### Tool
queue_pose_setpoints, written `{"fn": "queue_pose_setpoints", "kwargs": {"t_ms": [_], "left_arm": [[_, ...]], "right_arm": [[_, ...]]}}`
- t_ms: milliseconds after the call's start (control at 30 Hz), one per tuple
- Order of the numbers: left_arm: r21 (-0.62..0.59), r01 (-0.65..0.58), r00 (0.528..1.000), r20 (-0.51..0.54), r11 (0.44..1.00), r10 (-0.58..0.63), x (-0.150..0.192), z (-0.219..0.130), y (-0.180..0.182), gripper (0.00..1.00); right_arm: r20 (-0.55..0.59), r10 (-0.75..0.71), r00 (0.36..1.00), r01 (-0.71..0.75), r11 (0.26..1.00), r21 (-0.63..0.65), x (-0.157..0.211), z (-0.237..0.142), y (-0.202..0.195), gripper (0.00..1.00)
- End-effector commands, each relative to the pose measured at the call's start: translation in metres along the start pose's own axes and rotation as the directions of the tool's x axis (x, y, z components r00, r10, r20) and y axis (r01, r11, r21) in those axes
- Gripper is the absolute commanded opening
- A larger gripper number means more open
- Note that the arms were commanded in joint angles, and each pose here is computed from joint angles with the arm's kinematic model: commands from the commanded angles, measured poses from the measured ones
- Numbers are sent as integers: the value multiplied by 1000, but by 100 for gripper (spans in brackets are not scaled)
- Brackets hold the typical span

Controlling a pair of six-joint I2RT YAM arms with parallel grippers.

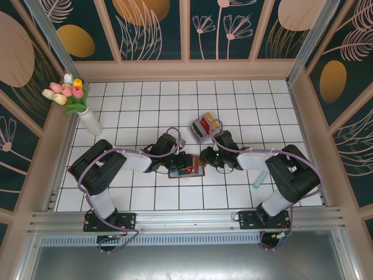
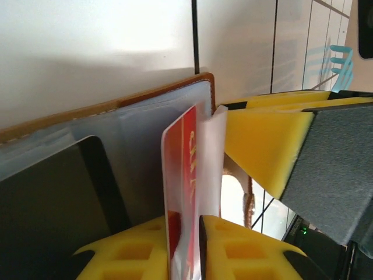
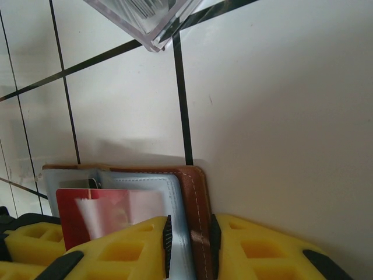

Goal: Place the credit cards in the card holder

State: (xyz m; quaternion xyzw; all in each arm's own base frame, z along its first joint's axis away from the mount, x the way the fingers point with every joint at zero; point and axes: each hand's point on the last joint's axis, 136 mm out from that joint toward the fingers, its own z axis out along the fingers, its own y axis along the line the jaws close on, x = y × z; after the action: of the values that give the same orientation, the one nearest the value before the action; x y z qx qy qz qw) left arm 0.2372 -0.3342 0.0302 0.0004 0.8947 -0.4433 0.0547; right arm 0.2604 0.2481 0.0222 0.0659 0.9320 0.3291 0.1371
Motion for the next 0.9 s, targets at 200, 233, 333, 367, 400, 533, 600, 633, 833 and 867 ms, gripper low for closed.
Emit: {"fn": "queue_pose_setpoints", "kwargs": {"t_ms": [200, 233, 333, 367, 400, 533, 600, 633, 833, 867], "left_arm": [[-147, -34, 998, 39, 989, 41, -3, -11, 16, 34], [-157, -29, 998, 42, 987, 36, -3, -12, 19, 34], [-153, -42, 996, 71, 987, 54, -6, -21, 10, 34], [-155, -44, 996, 75, 987, 56, -7, -23, 10, 34], [-158, -44, 995, 79, 986, 57, -7, -24, 10, 33], [-163, -49, 994, 84, 985, 64, -8, -26, 8, 33], [-165, -53, 994, 86, 985, 68, -8, -27, 8, 34], [-164, -52, 994, 83, 985, 66, -8, -27, 7, 34], [-164, -63, 994, 78, 985, 76, -6, -31, 4, 22], [-162, -63, 994, 79, 985, 77, -7, -31, 4, 19]], "right_arm": [[-34, 8, 999, -8, 1000, 7, 11, 4, -2, 28], [-34, 8, 999, -8, 1000, 8, 10, 4, -3, 28], [-34, 9, 999, -9, 1000, 9, 10, 4, -3, 28], [-33, 8, 999, -8, 1000, 10, 10, 4, -3, 28], [-33, 9, 999, -9, 1000, 11, 10, 4, -3, 28], [-36, 8, 999, -8, 1000, 15, 11, 4, -4, 28], [-35, 7, 999, -7, 1000, 16, 11, 4, -4, 28], [-35, 7, 999, -6, 1000, 14, 10, 4, -4, 28], [-40, 9, 999, -9, 1000, 11, 12, 5, -4, 28], [-40, 11, 999, -11, 1000, 10, 12, 5, -4, 28]]}}
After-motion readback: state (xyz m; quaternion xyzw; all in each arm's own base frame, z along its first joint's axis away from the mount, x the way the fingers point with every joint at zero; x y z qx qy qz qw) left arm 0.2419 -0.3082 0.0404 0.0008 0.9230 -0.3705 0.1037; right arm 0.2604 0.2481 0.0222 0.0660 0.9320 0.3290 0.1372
